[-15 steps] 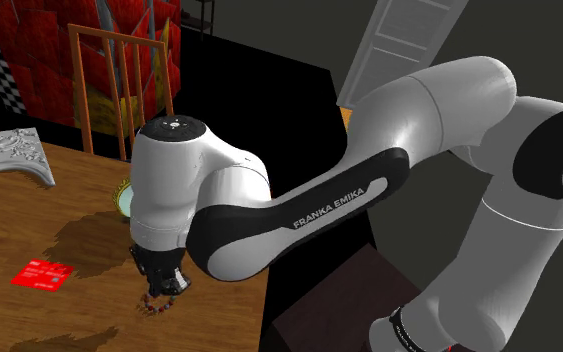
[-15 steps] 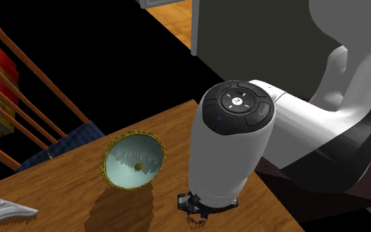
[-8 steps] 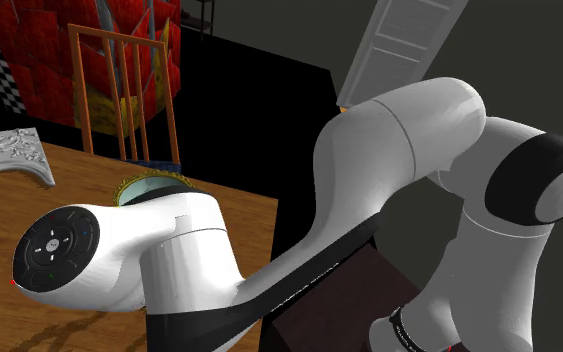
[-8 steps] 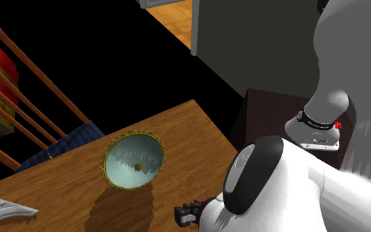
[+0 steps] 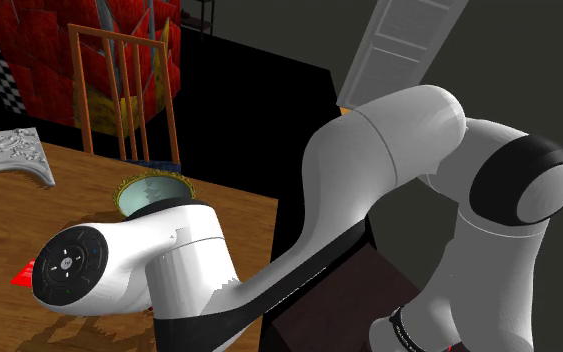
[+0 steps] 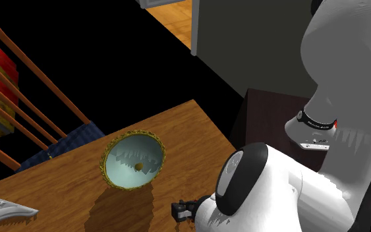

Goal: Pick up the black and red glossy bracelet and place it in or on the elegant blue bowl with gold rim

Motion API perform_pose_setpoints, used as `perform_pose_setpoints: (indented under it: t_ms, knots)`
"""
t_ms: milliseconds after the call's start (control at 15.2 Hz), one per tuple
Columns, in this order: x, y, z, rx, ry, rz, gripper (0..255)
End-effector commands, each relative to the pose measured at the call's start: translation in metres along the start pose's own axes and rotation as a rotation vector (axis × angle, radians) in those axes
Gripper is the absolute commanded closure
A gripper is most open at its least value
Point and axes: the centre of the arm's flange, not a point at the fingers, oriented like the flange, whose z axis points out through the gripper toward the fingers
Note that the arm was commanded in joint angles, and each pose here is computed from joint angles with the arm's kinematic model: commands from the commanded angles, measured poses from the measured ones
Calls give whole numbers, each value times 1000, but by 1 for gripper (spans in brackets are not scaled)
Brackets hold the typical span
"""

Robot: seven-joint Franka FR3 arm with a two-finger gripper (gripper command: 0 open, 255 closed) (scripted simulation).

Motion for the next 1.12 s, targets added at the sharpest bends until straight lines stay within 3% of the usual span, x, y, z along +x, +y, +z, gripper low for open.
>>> perform_pose_setpoints:
  t_ms: [0,264,330,1056]
  knots:
    - [0,0,0,0,0,0,0]
    - [0,0,0,0,0,0,0]
    - [0,0,0,0,0,0,255]
    - [4,-1,-9,0,0,0,255]
